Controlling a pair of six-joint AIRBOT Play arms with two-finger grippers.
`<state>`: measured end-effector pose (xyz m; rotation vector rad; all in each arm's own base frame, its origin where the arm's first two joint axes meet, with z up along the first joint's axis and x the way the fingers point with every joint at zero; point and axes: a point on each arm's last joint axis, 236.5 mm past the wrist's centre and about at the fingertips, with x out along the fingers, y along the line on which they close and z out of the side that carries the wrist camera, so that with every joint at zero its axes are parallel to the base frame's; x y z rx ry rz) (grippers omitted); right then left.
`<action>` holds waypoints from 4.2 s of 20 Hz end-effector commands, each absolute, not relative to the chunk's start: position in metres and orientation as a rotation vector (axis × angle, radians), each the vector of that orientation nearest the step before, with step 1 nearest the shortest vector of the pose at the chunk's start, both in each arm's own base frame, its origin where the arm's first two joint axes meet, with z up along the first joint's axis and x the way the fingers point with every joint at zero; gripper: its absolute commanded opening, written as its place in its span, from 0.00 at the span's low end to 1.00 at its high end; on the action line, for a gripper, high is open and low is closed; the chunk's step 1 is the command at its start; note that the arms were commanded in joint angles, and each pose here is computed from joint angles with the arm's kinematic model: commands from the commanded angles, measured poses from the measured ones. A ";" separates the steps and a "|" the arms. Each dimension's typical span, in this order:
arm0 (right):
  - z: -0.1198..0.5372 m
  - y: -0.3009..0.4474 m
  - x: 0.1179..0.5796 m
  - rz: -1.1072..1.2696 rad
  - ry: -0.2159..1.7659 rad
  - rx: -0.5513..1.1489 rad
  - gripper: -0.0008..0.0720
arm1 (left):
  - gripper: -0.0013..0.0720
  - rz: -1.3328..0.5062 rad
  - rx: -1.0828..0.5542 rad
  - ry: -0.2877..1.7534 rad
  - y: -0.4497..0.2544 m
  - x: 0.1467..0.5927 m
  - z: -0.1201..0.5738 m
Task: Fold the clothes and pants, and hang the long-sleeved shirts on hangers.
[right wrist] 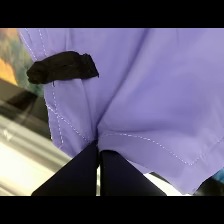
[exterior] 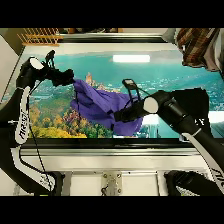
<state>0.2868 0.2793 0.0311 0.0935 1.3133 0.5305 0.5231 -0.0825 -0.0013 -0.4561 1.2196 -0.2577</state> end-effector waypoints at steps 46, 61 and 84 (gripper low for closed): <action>-0.074 0.104 0.205 -0.004 1.405 0.898 0.97 | 0.03 -0.341 -0.191 0.989 -0.097 0.325 0.093; -0.103 0.257 0.259 0.279 1.402 1.015 0.66 | 0.03 -0.412 -0.170 0.954 -0.129 0.324 0.100; 0.146 -0.120 0.494 -0.106 0.630 0.759 0.01 | 0.03 -0.416 -0.167 0.974 -0.130 0.320 0.097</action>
